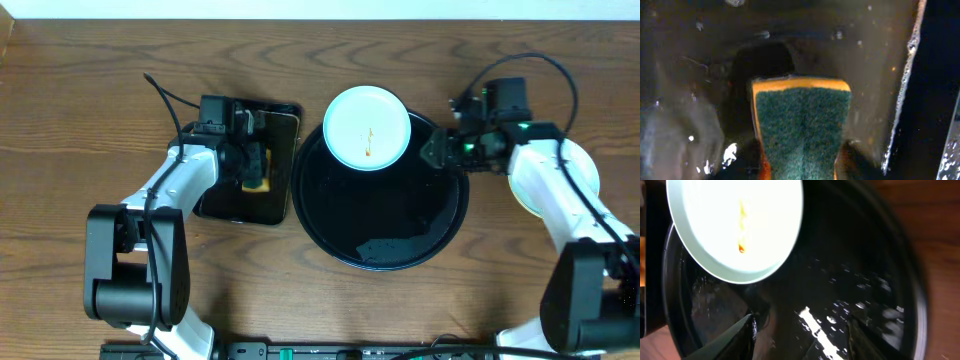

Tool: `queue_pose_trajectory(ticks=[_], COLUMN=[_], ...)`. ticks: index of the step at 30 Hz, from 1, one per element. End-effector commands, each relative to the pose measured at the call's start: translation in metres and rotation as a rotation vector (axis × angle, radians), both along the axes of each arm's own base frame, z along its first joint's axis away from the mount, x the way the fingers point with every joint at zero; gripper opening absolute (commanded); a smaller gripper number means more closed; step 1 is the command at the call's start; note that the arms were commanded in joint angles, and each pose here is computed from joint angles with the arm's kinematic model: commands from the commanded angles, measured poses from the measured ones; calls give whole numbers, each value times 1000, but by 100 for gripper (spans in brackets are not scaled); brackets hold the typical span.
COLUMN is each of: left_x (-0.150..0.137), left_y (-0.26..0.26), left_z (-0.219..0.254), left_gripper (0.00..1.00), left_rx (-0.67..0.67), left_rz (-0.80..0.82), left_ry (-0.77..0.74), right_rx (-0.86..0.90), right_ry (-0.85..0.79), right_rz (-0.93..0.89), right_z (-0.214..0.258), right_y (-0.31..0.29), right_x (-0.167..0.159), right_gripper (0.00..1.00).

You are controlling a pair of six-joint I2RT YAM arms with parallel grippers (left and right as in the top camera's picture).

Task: Clean dirty plates on tray and stack at the side
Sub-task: 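Grip the remaining green plate with the right gripper and drag it to tray center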

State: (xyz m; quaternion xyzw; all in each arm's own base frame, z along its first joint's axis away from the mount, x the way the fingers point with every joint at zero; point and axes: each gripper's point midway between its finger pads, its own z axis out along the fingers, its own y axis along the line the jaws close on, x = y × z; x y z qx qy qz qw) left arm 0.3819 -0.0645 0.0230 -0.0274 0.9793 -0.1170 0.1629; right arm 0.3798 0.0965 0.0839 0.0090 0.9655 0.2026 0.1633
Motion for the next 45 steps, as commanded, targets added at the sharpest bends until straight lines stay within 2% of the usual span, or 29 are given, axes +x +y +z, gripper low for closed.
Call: queue_pose_trajectory(ticks=[1, 3, 4, 5, 6, 8, 18, 23, 29, 32, 38, 41, 43, 45], left_x=[-1, -6, -9, -12, -14, -17, -30, -40, -46, -49, -50, -50, -50, -50], left_y=[0, 0, 1, 1, 1, 1, 2, -2, -12, -14, -13, -13, -13, -13], left_z=[-4, -6, -6, -7, -8, -9, -15, -17, -19, -21, -22, -22, -22, -22], left_gripper=[7, 8, 15, 38, 56, 59, 60, 61, 60, 60, 60, 59, 49, 43], left_rx=[-3, -1, 0, 1, 1, 2, 4, 9, 14, 18, 19, 19, 19, 19], left_rz=[1, 1, 1, 2, 1, 1, 5, -7, -39, -46, -46, -46, -46, -46], left_ry=[16, 37, 49, 61, 70, 84, 131, 169, 181, 187, 190, 190, 190, 191], right_rx=[-4, -2, 5, 8, 11, 19, 84, 96, 115, 123, 120, 115, 98, 74], right_ry=[29, 38, 39, 41, 39, 38, 71, 48, 20, 26, 39, 57, 62, 73], right_rz=[-15, -42, -52, -58, -63, -77, -82, -64, -75, -91, -71, -67, -39, -27], right_z=[-15, -25, -30, -35, -39, -49, -88, -90, -85, -85, -86, -88, -89, -90], right_y=[12, 16, 18, 20, 21, 23, 42, 52, 60, 60, 69, 69, 68, 63], right_x=[3, 9, 12, 15, 18, 24, 35, 39, 46, 47, 41, 36, 32, 27], right_gripper=[51, 49, 49, 48, 47, 46, 43, 41, 26, 22, 1, 1, 1, 1])
